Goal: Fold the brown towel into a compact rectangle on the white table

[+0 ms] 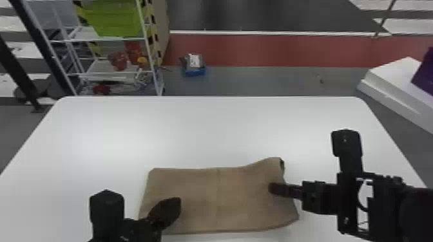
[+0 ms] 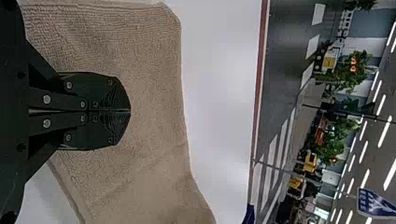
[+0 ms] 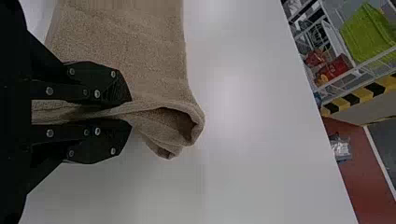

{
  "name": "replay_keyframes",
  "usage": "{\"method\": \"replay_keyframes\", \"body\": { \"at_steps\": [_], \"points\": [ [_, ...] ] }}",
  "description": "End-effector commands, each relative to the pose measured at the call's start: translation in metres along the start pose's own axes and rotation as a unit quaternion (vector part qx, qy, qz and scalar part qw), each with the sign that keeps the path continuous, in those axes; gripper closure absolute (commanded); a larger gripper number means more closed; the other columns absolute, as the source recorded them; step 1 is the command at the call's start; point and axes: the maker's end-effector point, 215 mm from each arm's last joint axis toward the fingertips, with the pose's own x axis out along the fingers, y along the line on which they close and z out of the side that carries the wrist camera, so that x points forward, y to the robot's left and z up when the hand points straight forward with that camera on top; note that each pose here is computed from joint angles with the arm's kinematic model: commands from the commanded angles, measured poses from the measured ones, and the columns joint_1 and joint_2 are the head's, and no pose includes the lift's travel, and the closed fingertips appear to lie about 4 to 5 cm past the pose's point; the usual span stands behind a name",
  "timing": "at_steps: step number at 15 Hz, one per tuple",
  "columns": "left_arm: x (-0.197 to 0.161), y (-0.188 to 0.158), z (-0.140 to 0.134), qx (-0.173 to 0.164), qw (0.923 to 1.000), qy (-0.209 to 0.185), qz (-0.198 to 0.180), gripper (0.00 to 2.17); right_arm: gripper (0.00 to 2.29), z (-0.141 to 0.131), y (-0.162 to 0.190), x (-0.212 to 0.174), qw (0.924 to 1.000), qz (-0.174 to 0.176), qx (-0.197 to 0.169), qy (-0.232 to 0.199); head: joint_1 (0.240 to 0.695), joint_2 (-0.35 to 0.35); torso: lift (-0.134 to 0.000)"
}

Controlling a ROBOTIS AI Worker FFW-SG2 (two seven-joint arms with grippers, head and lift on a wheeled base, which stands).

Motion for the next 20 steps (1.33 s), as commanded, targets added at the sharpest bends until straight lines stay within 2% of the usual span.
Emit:
{"method": "replay_keyframes", "body": {
  "at_steps": [1, 3, 7, 9, 12, 14, 16, 20],
  "points": [
    [0.003, -0.002, -0.002, 0.001, 1.0, 0.003, -0.001, 2.08, 0.99, 0.003, 0.01, -0.008, 0.9998, 0.018, 0.003, -0.009, 0.695, 0.007, -0.124],
    [0.004, -0.004, -0.005, 0.002, 1.0, 0.006, -0.002, 2.08, 0.99, 0.011, 0.021, -0.017, 0.999, 0.037, 0.001, -0.023, 0.695, 0.01, -0.124],
    [0.013, -0.016, -0.008, 0.006, 0.9998, 0.012, -0.015, 2.08, 0.99, 0.036, 0.056, -0.045, 0.9944, 0.08, -0.025, -0.065, 0.695, 0.013, -0.124],
    [0.016, -0.031, -0.011, 0.005, 0.9994, 0.018, -0.03, 2.08, 0.99, 0.043, 0.062, -0.05, 0.9933, 0.082, -0.034, -0.075, 0.695, 0.014, -0.124],
    [0.004, -0.042, 0.011, -0.002, 0.9988, -0.006, -0.049, 2.08, 0.99, 0.048, 0.055, -0.05, 0.9937, 0.074, -0.03, -0.079, 0.695, -0.008, -0.124],
    [-0.003, -0.035, 0.028, -0.004, 0.9986, -0.023, -0.047, 2.08, 0.99, 0.047, 0.047, -0.049, 0.9943, 0.071, -0.021, -0.077, 0.695, -0.021, -0.124],
    [-0.002, -0.015, 0.031, -0.001, 0.9993, -0.026, -0.027, 2.08, 0.99, 0.046, 0.049, -0.048, 0.9943, 0.072, -0.022, -0.075, 0.695, -0.024, -0.124],
    [0.016, 0.024, 0.003, -0.005, 1.0, 0.003, 0.004, 2.08, 0.99, 0.049, 0.052, -0.048, 0.9939, 0.074, -0.026, -0.077, 0.695, 0.026, -0.124]
  ]
}}
